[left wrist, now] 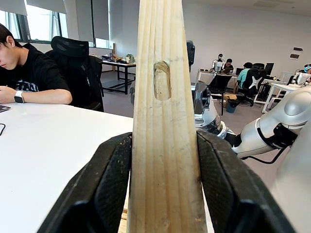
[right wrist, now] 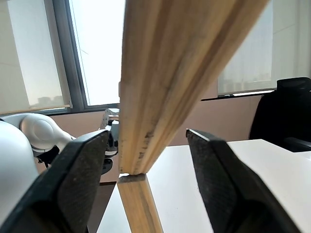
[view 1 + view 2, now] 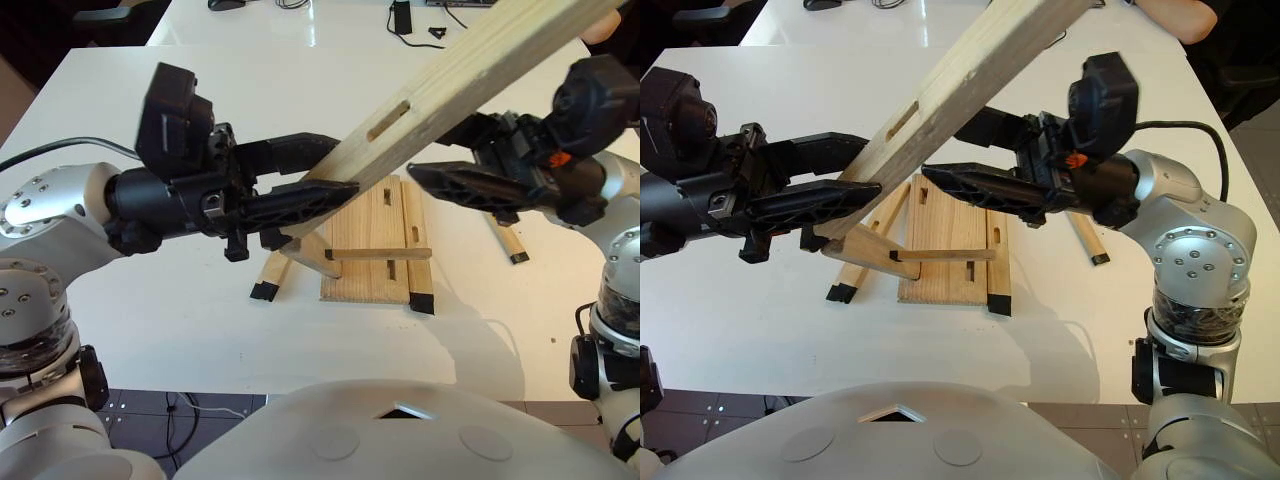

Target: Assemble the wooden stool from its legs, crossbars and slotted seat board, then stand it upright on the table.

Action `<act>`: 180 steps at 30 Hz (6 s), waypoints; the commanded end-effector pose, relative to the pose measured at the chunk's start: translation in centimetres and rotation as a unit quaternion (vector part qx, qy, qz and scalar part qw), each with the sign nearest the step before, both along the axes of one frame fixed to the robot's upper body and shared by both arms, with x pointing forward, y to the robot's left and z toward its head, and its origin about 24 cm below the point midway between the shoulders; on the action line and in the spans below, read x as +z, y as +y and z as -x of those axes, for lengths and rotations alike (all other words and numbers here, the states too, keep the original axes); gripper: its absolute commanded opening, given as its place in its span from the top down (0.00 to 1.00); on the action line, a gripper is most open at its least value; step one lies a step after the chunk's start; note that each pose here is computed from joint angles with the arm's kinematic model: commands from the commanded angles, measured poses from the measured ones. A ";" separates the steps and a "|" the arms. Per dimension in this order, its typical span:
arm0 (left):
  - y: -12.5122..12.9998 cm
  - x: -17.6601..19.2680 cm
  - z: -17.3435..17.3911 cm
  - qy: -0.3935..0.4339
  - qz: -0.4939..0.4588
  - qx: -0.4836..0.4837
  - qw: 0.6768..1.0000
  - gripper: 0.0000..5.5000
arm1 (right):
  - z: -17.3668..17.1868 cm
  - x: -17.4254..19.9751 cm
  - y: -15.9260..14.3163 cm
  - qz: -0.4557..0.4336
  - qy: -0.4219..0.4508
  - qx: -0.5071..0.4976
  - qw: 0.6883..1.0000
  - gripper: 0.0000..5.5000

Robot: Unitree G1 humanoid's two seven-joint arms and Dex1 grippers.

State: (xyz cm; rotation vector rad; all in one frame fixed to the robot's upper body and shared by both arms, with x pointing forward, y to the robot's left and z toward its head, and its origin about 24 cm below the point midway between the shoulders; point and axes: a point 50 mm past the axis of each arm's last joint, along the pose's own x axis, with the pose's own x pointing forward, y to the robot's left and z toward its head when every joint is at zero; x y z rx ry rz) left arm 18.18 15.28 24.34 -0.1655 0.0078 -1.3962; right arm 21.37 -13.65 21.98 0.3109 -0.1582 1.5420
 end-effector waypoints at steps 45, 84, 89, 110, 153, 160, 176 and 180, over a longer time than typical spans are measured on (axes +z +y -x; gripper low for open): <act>-0.7 -0.8 -2.7 -0.007 -0.048 0.044 0.998 0.35 | -0.5 -0.2 0.8 0.004 -0.044 -0.022 0.999 0.63; 6.0 -12.2 -2.7 0.058 -0.199 0.170 0.963 0.34 | 1.3 -8.0 -8.0 0.344 -0.062 -0.060 0.935 0.63; 6.1 -12.1 -2.8 0.059 -0.201 0.161 0.964 0.34 | 1.7 -8.6 -7.3 0.337 -0.060 -0.057 0.938 0.63; 5.4 -12.6 -1.4 0.045 -0.221 0.108 0.968 0.34 | 1.8 -9.7 -8.4 0.366 -0.052 -0.068 0.927 0.63; 3.4 -14.1 0.3 0.053 -0.222 0.111 0.967 0.34 | 1.5 -11.1 -8.6 0.441 -0.040 -0.050 0.895 0.93; 3.4 -15.1 0.9 0.056 -0.242 0.119 0.961 0.34 | 1.6 -9.1 -12.0 0.432 -0.027 -0.131 0.892 0.93; 3.5 -15.4 0.8 0.059 -0.255 0.129 0.957 0.34 | 2.4 3.2 -11.7 0.027 -0.059 -0.164 0.984 0.93; 3.5 -15.6 0.8 0.061 -0.255 0.132 0.956 0.34 | 2.8 1.8 -10.0 0.054 -0.034 -0.135 0.989 0.93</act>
